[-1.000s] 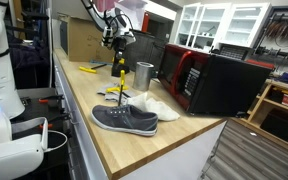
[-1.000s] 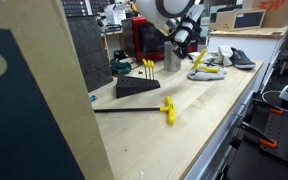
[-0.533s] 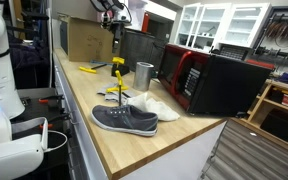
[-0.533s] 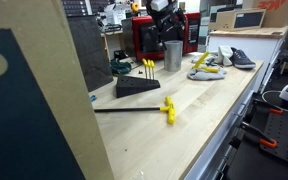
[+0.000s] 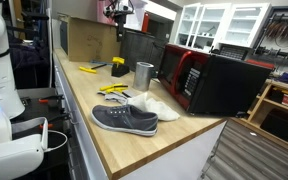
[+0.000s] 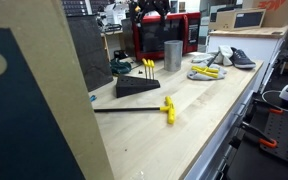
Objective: Put the objects together on the counter
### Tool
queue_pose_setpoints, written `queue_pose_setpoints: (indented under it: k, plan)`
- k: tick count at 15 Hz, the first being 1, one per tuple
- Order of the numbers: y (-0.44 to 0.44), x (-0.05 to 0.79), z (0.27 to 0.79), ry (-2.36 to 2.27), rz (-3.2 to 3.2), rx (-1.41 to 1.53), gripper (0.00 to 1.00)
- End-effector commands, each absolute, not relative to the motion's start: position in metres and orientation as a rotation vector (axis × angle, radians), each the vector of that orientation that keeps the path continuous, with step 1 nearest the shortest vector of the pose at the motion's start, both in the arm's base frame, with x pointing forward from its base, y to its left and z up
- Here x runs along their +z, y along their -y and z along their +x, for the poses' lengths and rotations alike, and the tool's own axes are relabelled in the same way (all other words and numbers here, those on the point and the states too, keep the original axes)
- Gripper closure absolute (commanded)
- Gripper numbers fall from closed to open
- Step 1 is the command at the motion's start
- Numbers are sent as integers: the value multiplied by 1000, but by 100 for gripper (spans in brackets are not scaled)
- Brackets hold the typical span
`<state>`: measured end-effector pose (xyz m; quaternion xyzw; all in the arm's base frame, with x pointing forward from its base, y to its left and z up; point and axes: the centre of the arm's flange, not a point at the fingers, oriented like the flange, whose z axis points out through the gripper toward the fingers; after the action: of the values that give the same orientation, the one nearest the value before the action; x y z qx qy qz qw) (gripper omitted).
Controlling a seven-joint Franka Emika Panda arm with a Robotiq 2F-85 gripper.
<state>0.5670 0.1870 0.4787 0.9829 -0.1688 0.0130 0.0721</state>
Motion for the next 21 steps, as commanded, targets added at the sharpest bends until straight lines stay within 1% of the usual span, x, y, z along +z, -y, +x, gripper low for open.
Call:
queue_pose_setpoints:
  k: [1,6,11,12,13,21]
  plan:
    - [-187,496,571,486,3022,120,0]
    - [-194,513,571,500,3079,227,0]
    - [-207,534,564,493,3144,178,0]
    - [-210,534,564,551,3122,145,0]
    - [-206,523,567,526,3116,188,0]
    - [-208,525,565,525,3115,176,0]
